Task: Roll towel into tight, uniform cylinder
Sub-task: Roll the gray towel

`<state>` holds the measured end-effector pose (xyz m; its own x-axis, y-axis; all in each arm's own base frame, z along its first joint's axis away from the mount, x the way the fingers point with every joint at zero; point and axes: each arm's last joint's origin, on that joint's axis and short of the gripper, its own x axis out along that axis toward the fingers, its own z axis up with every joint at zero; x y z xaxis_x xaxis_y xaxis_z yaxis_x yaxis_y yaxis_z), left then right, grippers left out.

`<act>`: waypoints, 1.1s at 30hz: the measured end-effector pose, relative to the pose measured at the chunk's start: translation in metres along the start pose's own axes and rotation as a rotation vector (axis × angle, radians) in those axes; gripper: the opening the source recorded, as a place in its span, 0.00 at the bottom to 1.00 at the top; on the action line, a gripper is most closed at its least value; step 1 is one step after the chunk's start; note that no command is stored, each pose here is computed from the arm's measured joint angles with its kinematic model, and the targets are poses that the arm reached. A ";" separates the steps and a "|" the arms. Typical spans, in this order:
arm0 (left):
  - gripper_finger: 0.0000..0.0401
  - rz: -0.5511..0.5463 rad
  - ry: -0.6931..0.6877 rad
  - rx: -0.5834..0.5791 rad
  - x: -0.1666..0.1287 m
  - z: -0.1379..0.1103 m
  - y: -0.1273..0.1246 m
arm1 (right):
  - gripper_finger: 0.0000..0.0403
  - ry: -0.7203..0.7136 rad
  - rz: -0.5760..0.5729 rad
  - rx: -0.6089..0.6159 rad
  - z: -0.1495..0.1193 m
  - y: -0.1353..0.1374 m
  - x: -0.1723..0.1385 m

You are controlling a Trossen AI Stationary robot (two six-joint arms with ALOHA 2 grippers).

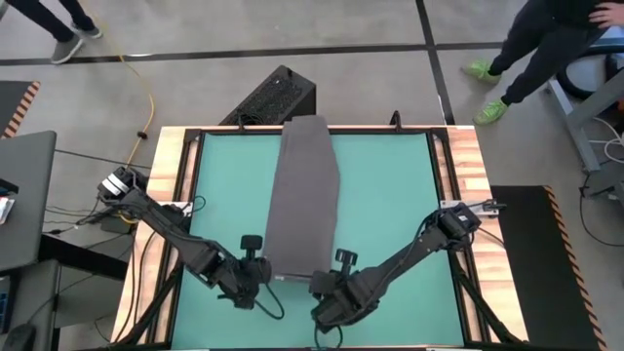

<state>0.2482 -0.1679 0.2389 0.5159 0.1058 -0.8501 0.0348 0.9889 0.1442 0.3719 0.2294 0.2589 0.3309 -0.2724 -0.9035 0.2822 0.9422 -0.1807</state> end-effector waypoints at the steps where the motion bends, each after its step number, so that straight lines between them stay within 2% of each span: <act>1: 0.00 0.023 0.007 -0.007 0.002 -0.001 0.003 | 0.04 0.004 -0.009 -0.015 0.002 -0.002 0.001; 9: 0.00 0.098 0.082 -0.032 0.023 -0.012 0.024 | 0.05 0.018 -0.026 -0.050 0.016 -0.018 0.011; 18: 0.00 0.132 0.120 -0.042 0.034 -0.018 0.037 | 0.07 0.038 -0.046 -0.070 0.022 -0.024 0.023; 22: 0.00 0.092 0.106 -0.035 0.035 -0.016 0.035 | 0.06 0.052 -0.024 -0.071 0.020 -0.022 0.044; 26: 0.00 0.003 0.105 -0.047 0.035 -0.014 0.030 | 0.06 0.073 -0.035 -0.084 0.010 -0.019 0.057; 33: 0.00 0.038 0.087 -0.030 0.035 -0.013 0.031 | 0.07 0.066 -0.032 -0.086 0.008 -0.017 0.061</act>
<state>0.2560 -0.1326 0.2069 0.4403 0.1507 -0.8851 -0.0095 0.9865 0.1632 0.3943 0.1955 0.2095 0.2622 -0.2918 -0.9198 0.2125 0.9472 -0.2399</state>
